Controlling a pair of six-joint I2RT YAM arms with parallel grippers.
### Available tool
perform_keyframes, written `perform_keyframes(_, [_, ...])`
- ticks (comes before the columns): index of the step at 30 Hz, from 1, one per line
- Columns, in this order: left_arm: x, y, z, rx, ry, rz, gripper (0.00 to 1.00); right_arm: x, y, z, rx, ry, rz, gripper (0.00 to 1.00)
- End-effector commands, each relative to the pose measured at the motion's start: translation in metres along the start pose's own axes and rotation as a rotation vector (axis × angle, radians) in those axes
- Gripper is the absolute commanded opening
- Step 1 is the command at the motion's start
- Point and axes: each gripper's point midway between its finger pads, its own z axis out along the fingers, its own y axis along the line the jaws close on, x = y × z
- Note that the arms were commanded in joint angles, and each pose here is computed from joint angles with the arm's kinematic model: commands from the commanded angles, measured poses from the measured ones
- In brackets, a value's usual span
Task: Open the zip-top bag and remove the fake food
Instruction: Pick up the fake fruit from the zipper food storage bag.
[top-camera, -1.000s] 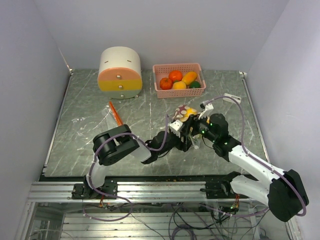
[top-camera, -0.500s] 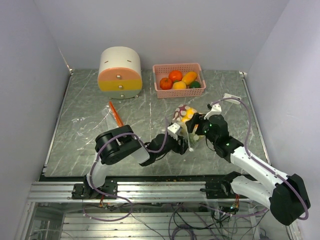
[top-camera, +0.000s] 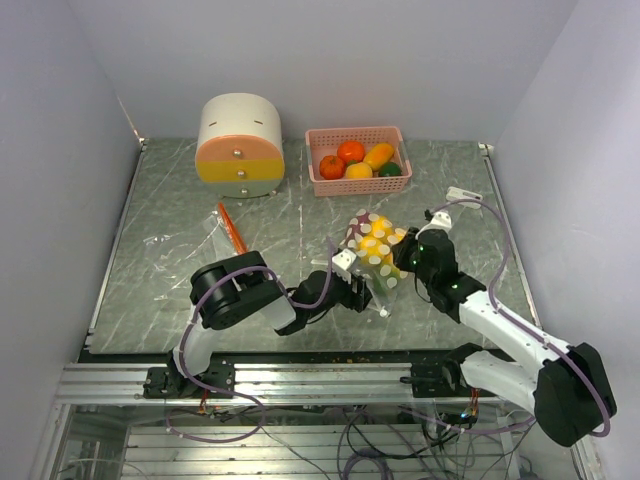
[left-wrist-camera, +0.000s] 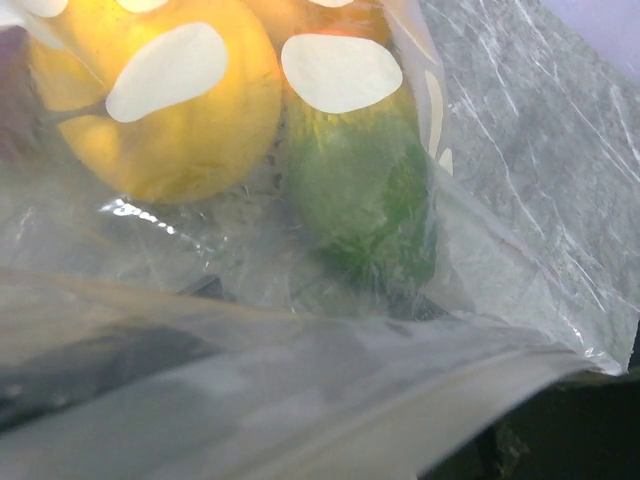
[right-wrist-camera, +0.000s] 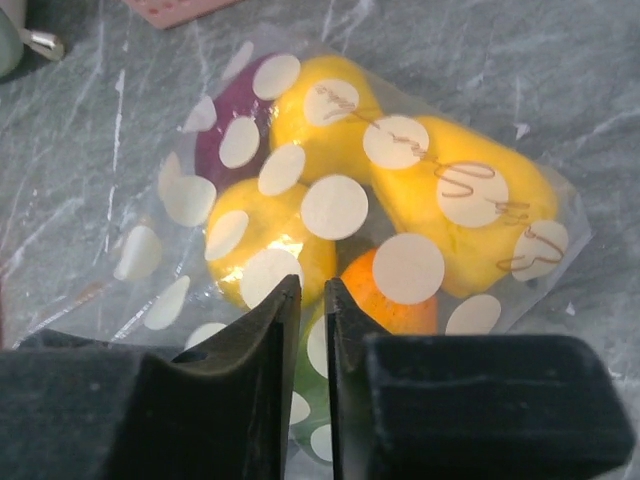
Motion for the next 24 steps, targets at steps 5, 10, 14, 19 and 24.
perform_keyframes(5, [-0.017, -0.011, -0.006, 0.047, -0.071, 0.003, 0.8, 0.047, -0.023, 0.007, 0.062, 0.098, 0.059, 0.1])
perform_keyframes(10, [-0.023, -0.016, -0.011, 0.075, -0.092, -0.019, 0.82, 0.076, -0.038, 0.011, 0.104, 0.15, 0.079, 0.1])
perform_keyframes(14, [-0.031, -0.02, -0.014, 0.087, -0.128, -0.062, 0.94, 0.091, -0.033, 0.012, 0.06, 0.187, 0.094, 0.1])
perform_keyframes(19, [-0.031, -0.028, -0.014, 0.123, -0.135, -0.092, 0.99, 0.095, -0.029, 0.009, 0.021, 0.189, 0.106, 0.09])
perform_keyframes(24, [-0.031, -0.032, -0.017, 0.146, -0.141, -0.122, 1.0, 0.081, -0.037, 0.001, 0.07, 0.137, 0.114, 0.05])
